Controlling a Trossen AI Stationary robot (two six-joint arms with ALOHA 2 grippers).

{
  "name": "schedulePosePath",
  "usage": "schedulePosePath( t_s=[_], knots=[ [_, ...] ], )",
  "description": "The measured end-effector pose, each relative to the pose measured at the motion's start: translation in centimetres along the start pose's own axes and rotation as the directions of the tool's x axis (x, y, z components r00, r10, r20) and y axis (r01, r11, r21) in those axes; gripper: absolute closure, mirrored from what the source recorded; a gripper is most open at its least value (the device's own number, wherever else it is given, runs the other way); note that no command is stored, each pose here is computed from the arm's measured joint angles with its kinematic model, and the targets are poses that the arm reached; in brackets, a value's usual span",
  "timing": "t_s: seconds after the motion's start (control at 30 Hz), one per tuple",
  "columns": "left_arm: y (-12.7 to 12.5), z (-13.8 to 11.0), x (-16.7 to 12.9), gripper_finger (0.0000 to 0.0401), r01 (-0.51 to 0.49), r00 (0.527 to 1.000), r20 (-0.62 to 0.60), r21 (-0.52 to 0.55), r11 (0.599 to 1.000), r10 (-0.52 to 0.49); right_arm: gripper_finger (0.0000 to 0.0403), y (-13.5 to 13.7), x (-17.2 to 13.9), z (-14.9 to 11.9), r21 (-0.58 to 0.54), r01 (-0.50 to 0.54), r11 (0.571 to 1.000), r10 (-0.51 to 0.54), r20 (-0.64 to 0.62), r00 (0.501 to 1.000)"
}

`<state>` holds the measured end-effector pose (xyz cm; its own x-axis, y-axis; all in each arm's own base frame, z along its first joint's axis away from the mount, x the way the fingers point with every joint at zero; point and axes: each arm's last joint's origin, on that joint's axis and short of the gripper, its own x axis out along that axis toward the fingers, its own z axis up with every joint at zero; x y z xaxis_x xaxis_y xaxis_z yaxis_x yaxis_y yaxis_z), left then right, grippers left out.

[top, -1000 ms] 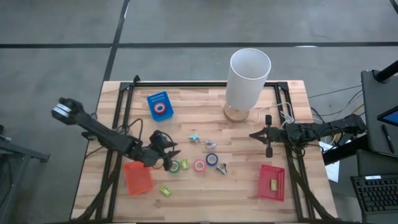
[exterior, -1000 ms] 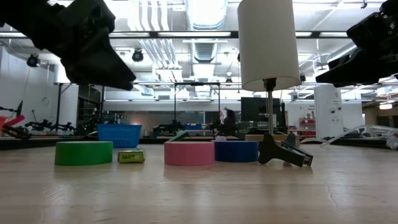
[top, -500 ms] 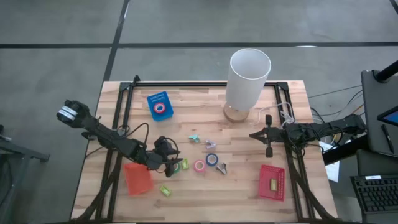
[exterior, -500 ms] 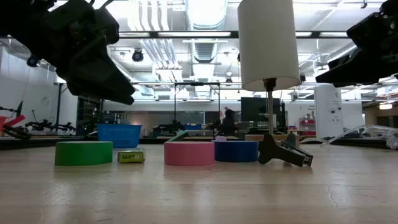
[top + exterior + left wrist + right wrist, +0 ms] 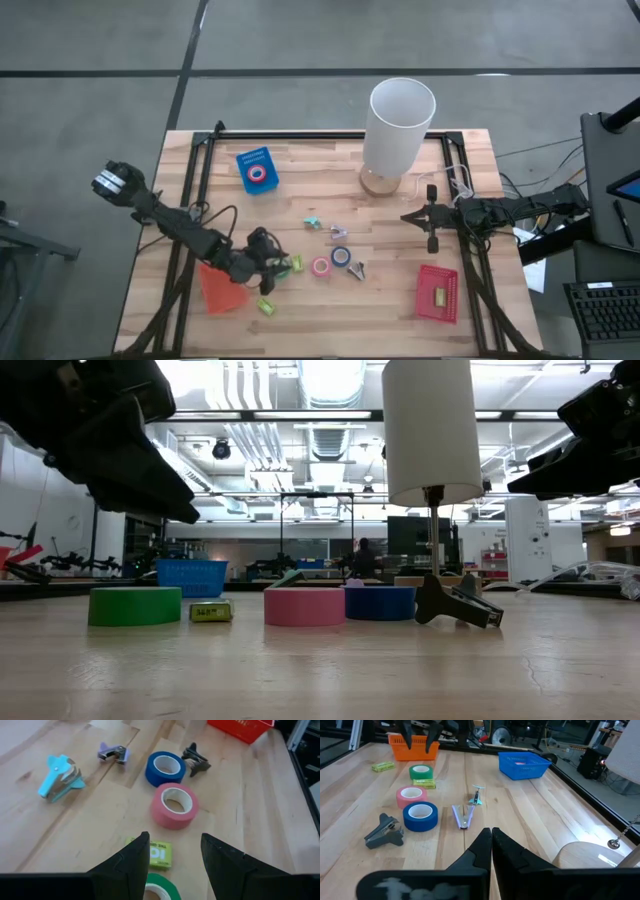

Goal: Pick and place Stapler, Stapler remover, tape
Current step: Put the green tape into the blue basket

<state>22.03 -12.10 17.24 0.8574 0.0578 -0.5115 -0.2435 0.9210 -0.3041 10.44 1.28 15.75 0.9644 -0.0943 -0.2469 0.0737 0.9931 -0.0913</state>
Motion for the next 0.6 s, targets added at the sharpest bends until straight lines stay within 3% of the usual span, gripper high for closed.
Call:
schedulePosePath(
  t_s=[0.6],
  knots=[
    [-0.38,-0.32,-0.23,0.0222,0.032,0.999,-0.022,-0.008,0.999,-0.032,0.0394,0.00,0.00,-0.01,0.000,0.000,1.000,0.000,0.000,1.000]
  ],
)
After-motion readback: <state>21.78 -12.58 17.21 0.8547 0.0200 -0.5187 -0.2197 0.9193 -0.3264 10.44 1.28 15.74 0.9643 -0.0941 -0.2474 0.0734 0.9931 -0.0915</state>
